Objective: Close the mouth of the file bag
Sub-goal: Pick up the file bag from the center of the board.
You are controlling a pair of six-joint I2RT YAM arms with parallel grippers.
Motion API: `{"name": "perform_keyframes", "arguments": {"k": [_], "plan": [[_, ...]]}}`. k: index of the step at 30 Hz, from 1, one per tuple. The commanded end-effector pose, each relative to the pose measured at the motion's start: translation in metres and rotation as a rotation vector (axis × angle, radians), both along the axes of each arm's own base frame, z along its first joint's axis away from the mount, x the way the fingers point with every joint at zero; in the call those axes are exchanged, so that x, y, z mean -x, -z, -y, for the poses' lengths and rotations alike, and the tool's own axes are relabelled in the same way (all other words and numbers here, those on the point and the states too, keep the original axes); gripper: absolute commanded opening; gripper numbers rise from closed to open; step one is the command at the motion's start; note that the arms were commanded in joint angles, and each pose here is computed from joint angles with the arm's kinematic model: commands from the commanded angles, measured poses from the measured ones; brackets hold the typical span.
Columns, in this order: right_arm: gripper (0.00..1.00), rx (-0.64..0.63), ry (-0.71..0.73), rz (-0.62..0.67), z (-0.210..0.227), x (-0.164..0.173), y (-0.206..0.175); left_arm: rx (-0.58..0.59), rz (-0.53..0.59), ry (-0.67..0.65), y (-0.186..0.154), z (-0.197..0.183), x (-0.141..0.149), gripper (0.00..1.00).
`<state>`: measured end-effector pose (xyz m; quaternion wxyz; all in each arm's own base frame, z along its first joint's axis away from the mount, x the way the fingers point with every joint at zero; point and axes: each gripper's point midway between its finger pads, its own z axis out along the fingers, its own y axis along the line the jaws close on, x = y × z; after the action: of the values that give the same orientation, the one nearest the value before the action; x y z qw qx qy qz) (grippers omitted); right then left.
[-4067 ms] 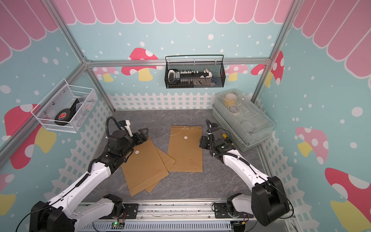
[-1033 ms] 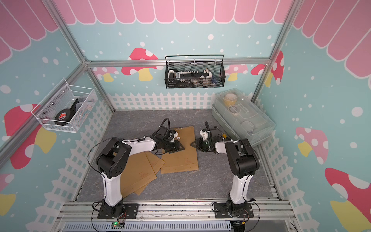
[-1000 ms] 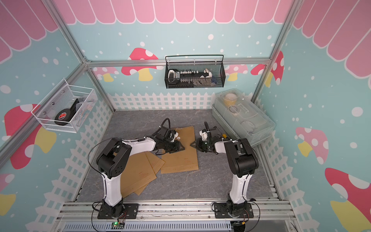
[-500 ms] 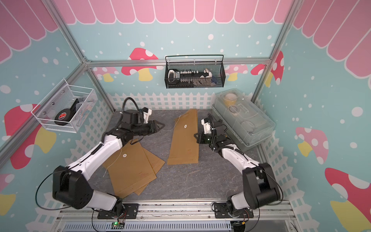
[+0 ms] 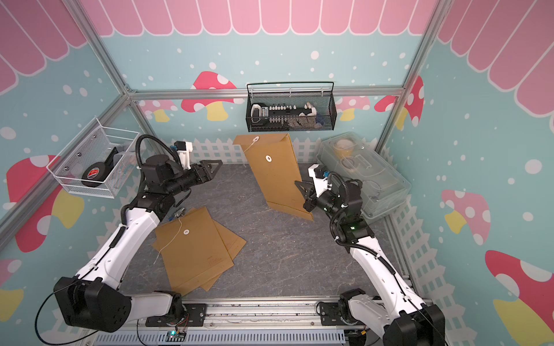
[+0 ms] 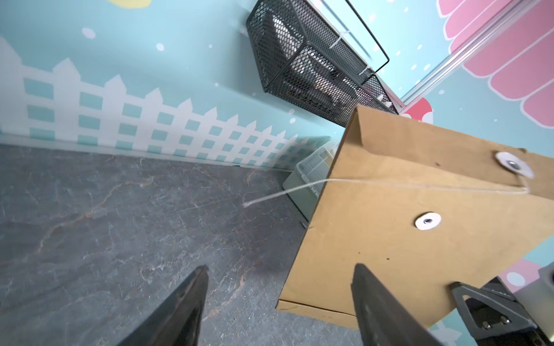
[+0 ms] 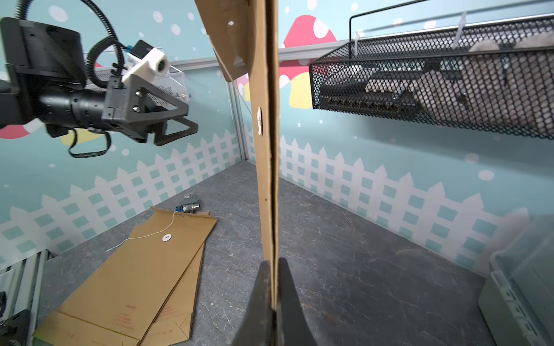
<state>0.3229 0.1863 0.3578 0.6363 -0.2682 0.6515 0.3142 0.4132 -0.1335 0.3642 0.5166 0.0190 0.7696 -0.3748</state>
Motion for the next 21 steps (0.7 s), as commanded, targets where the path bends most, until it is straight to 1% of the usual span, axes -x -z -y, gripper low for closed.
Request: {"name": "perform_keyframes", "arguments": {"k": [1, 4, 7, 8, 10, 11, 13, 16, 18, 19, 21], "plan": [[0.0, -0.065, -0.122, 0.172, -0.009, 0.022, -0.058, -0.035, 0.199, 0.07, -0.056, 0.006, -0.002, 0.81], [0.0, -0.09, -0.123, 0.19, -0.004, 0.025, -0.072, -0.021, 0.243, 0.084, -0.079, -0.006, -0.009, 0.83], [0.0, -0.107, -0.109, 0.206, 0.004, 0.024, -0.08, 0.0, 0.283, 0.117, -0.104, -0.014, -0.009, 0.84], [0.0, -0.116, -0.111, 0.213, 0.006, 0.025, -0.085, -0.009, 0.3, 0.116, -0.109, -0.015, -0.009, 0.84], [0.0, -0.133, -0.128, 0.227, 0.007, 0.029, -0.091, -0.004, 0.32, 0.158, -0.116, -0.007, -0.01, 0.86], [0.0, -0.135, -0.142, 0.234, 0.007, 0.03, -0.094, 0.002, 0.313, 0.196, -0.115, 0.001, -0.011, 0.88], [0.0, -0.156, -0.162, 0.267, 0.01, 0.036, -0.103, 0.0, 0.297, 0.215, -0.111, 0.005, -0.016, 0.88], [0.0, -0.228, -0.169, 0.291, 0.024, 0.037, -0.117, -0.021, 0.299, 0.175, -0.107, -0.004, -0.026, 0.87], [0.0, -0.288, -0.162, 0.284, 0.033, 0.033, -0.121, -0.027, 0.297, 0.177, -0.103, -0.004, -0.03, 0.88], [0.0, -0.303, -0.17, 0.273, 0.034, 0.03, -0.12, -0.02, 0.304, 0.209, -0.1, 0.003, -0.029, 0.89], [0.0, -0.316, -0.179, 0.252, 0.033, 0.025, -0.117, -0.016, 0.326, 0.285, -0.095, 0.026, -0.023, 0.96]]}}
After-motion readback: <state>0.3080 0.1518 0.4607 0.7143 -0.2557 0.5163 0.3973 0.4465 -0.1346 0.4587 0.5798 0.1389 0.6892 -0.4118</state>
